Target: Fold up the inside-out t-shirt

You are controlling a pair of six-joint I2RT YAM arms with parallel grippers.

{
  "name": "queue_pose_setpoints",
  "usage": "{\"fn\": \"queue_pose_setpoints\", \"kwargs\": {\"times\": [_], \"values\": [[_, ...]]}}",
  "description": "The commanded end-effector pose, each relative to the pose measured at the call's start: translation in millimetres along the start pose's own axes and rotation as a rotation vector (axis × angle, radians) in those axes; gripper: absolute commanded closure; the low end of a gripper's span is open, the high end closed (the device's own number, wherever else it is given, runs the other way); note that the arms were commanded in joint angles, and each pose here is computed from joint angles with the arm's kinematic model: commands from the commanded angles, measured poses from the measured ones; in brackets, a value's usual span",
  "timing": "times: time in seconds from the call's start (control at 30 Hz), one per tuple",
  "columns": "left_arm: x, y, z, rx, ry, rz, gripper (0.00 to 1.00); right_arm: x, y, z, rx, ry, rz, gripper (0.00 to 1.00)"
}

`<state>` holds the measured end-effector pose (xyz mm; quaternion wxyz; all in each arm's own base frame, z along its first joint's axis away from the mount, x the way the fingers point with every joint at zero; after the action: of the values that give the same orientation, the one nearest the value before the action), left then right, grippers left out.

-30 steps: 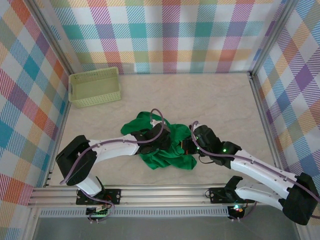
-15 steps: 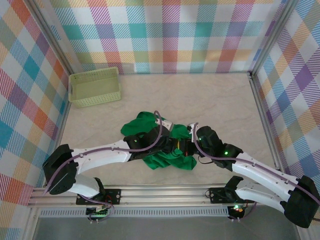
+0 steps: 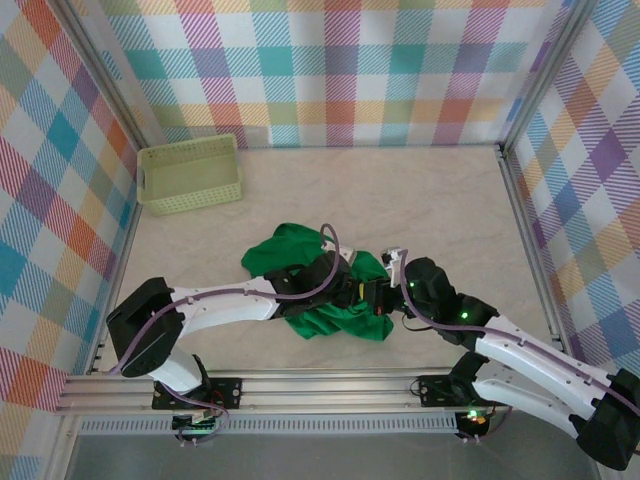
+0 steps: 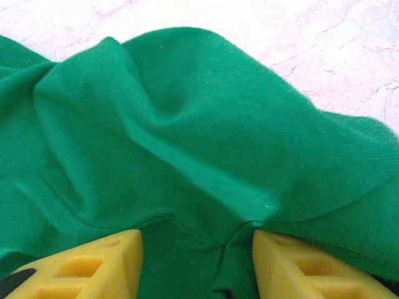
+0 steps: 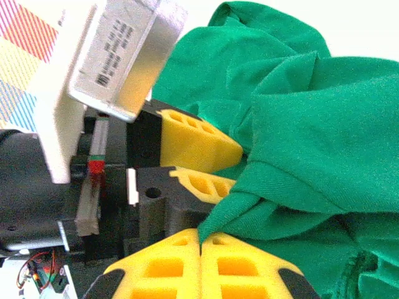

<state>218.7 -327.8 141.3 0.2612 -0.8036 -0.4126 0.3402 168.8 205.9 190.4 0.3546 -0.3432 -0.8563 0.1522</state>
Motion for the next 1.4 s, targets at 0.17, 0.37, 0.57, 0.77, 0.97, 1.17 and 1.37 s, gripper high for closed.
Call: {"fn": "queue_pose_setpoints", "kwargs": {"times": [0.17, 0.37, 0.57, 0.77, 0.97, 1.17, 1.37], "values": [[-0.1, -3.2, -4.0, -0.022, -0.041, 0.055, 0.58, 0.9, 2.6, -2.7, -0.015, -0.019, 0.001, 1.0], [12.5, 7.6, -7.5, -0.023, -0.107, 0.03, 0.78, -6.6, 3.6, 5.3, 0.004, -0.003, 0.032, 1.0], [17.4, 17.1, -2.9, 0.002, -0.137, 0.021, 0.91, -52.7, -2.5, 34.0, 0.08, 0.129, 0.315, 0.83], [6.8, 18.5, 7.3, 0.032, -0.121, 0.053, 0.96, -58.0, -10.8, 36.6, 0.118, 0.13, 0.378, 0.59], [3.0, 13.0, 8.4, 0.02, -0.121, 0.075, 0.98, -45.4, -0.1, 33.6, 0.172, 0.102, 0.31, 0.56], [-3.4, 12.3, 9.6, 0.02, -0.142, 0.125, 0.98, -47.3, 29.4, 37.0, 0.242, 0.135, 0.312, 0.52], [6.6, 11.5, 9.8, 0.009, -0.167, 0.072, 0.98, -41.0, 45.6, 29.9, 0.284, 0.124, 0.257, 0.85]]}}
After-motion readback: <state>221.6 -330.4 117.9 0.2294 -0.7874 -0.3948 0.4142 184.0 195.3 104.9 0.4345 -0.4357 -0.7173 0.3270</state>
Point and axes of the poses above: each hand's point on the last joint's axis, 136 mm out from that joint toward the fingers, its own y axis out along the fingers, its own x axis along the line the jaws close on, z = x × y, the point moved 4 cm from there along -y, back along the fingers, and after that the axes turned 4 degrees about -y, right-handed, at the moved point
